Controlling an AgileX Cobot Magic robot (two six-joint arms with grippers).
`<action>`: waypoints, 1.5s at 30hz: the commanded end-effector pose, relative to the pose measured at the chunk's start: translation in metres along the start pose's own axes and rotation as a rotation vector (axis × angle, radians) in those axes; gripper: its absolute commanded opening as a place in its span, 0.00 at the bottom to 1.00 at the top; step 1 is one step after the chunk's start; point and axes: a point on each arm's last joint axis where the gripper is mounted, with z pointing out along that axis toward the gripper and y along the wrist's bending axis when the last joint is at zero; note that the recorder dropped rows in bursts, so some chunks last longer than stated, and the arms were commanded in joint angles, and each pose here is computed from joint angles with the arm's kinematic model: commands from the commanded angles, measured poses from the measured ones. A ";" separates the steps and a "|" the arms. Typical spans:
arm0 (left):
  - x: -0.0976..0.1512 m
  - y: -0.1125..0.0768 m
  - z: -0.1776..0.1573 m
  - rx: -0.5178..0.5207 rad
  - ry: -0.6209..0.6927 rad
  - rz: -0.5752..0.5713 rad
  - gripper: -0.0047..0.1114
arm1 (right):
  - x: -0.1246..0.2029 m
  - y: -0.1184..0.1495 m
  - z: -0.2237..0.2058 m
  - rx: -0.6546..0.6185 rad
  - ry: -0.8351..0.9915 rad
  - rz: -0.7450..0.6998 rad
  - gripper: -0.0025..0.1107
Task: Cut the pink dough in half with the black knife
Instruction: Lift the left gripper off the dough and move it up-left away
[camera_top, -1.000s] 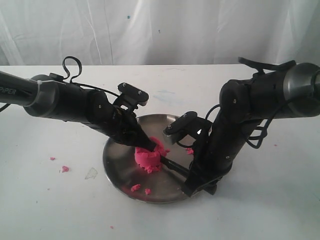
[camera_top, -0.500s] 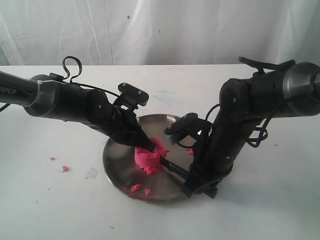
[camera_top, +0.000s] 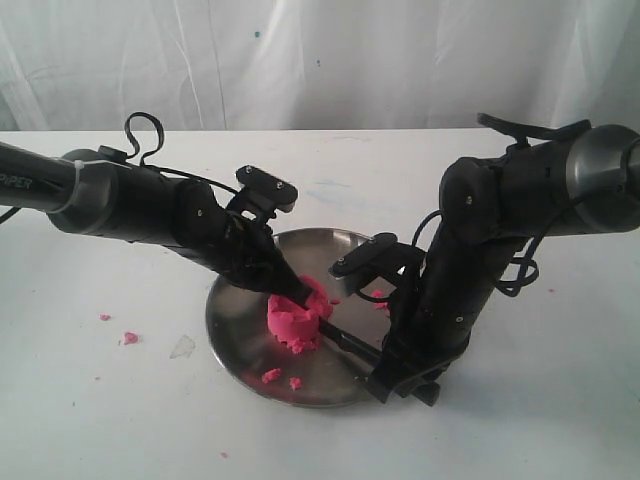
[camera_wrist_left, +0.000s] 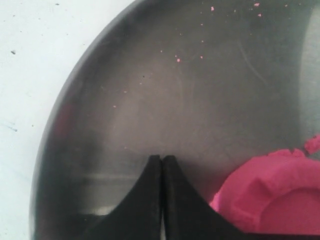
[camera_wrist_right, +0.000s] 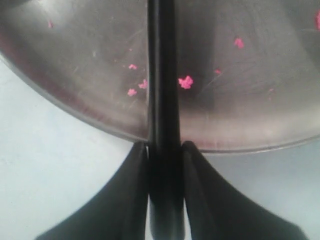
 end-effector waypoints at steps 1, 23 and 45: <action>0.013 -0.004 0.002 0.024 0.094 0.047 0.04 | 0.001 -0.001 0.003 0.004 0.014 -0.015 0.02; -0.034 0.021 -0.135 -0.008 -0.115 -0.075 0.04 | 0.001 -0.001 0.003 0.004 0.015 -0.015 0.02; -0.017 0.001 -0.237 0.045 -0.152 -0.068 0.04 | 0.001 -0.001 0.003 0.004 0.009 -0.004 0.02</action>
